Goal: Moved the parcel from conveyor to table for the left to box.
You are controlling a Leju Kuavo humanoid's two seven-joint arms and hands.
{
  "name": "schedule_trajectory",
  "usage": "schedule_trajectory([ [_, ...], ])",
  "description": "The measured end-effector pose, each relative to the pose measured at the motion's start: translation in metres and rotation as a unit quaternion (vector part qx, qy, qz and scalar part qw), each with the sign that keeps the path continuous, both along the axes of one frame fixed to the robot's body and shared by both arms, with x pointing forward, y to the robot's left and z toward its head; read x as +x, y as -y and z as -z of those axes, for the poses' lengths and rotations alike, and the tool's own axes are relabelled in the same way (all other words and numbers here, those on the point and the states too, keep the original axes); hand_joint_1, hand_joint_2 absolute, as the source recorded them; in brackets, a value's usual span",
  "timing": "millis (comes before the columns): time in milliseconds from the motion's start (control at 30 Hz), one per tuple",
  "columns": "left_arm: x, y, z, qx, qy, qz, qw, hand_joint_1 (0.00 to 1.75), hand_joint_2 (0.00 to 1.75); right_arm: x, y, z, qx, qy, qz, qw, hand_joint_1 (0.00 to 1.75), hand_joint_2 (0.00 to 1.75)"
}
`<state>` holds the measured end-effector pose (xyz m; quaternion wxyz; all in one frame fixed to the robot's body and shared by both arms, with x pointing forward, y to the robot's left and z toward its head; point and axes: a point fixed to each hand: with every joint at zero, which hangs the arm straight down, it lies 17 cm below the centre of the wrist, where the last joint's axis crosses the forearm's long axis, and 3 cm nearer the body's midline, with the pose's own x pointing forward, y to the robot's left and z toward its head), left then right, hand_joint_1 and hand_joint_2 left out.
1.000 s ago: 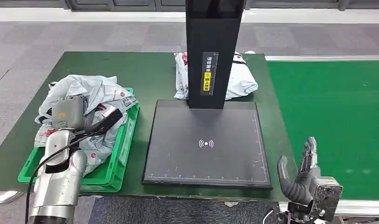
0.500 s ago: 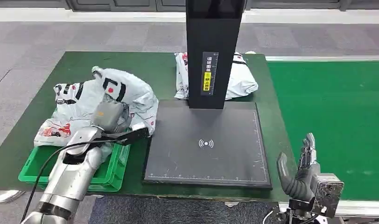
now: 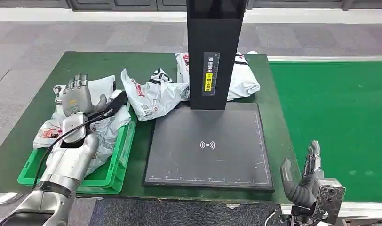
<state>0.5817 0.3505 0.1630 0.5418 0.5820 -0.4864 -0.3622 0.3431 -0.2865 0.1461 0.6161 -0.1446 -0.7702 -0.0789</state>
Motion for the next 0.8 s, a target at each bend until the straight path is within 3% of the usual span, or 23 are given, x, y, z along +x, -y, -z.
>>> schedule_trajectory([
  [33,-0.001,-0.008,0.000,-0.002,0.000,-0.011,1.000,0.35,0.00,0.000,0.001,0.000,0.001,-0.001,0.003,1.000,0.00,1.75],
  [267,-0.002,-0.016,0.035,-0.014,-0.069,0.008,0.997,0.35,0.00,0.000,0.001,0.001,0.003,-0.004,0.002,1.000,0.00,1.75],
  [300,-0.002,-0.016,0.037,-0.016,-0.072,0.008,0.997,0.05,0.00,0.000,0.001,0.001,0.003,-0.004,0.002,1.000,0.00,1.75],
  [467,-0.003,-0.010,0.050,-0.034,-0.093,0.027,0.995,0.00,0.00,0.001,0.000,0.001,0.004,-0.004,0.000,1.000,0.00,1.75],
  [500,-0.002,-0.003,0.053,-0.047,-0.096,0.046,0.993,0.00,1.75,0.001,-0.001,0.002,0.004,-0.004,-0.003,1.000,0.00,1.75],
  [600,0.001,0.018,0.042,-0.069,-0.067,0.084,0.992,0.00,1.75,0.001,-0.002,0.002,0.003,-0.005,-0.006,1.000,0.00,1.75],
  [733,0.005,0.044,-0.009,-0.058,0.023,0.112,0.992,0.00,1.75,-0.001,-0.003,0.003,0.004,-0.006,-0.006,1.000,0.00,1.75],
  [800,0.005,0.050,-0.019,-0.054,0.041,0.120,0.990,0.00,1.75,-0.002,-0.003,0.003,0.004,-0.005,-0.005,1.000,0.00,1.75],
])
